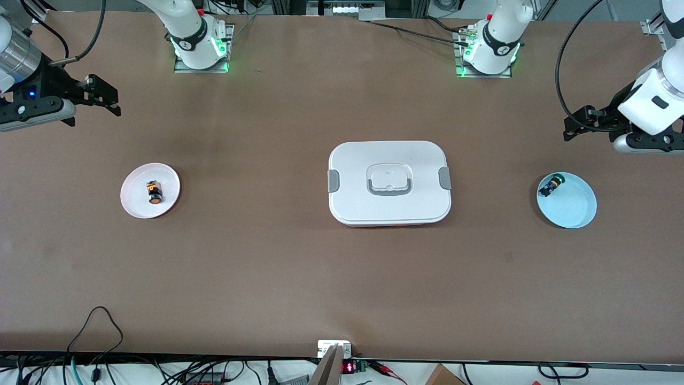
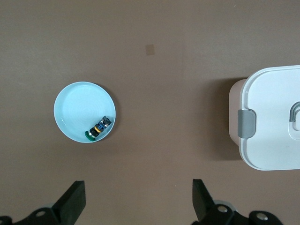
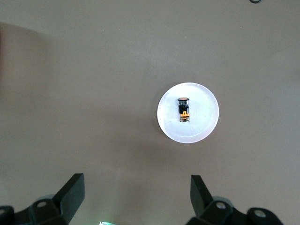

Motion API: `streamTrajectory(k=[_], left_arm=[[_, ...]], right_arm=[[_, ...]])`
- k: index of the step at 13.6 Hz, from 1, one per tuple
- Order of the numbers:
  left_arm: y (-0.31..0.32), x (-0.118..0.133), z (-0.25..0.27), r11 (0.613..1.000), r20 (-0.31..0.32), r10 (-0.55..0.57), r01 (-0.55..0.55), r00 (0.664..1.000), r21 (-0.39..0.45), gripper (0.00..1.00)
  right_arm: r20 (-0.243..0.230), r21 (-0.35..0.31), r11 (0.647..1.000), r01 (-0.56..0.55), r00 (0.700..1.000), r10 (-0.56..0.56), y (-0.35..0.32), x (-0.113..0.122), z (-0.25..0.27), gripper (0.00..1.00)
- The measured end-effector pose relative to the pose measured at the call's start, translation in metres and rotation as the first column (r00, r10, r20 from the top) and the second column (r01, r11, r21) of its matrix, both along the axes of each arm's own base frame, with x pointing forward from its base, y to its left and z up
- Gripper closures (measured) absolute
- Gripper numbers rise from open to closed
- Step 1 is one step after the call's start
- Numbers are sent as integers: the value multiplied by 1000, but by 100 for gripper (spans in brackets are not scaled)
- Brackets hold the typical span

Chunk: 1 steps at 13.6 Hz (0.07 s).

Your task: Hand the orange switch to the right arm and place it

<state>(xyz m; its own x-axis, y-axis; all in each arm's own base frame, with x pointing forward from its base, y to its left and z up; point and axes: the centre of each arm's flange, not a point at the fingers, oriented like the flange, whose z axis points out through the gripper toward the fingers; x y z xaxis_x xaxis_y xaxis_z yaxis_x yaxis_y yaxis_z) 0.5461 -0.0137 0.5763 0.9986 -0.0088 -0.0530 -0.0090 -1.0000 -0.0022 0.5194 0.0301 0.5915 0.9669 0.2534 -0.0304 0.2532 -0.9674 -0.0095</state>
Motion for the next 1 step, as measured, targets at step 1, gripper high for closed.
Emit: streamTrajectory(k=[1], left_arm=[[0,0,0,1000,0,0,0,1000,0,0]], right_arm=[[0,0,1000,0,1000,0,0,0,0,0]])
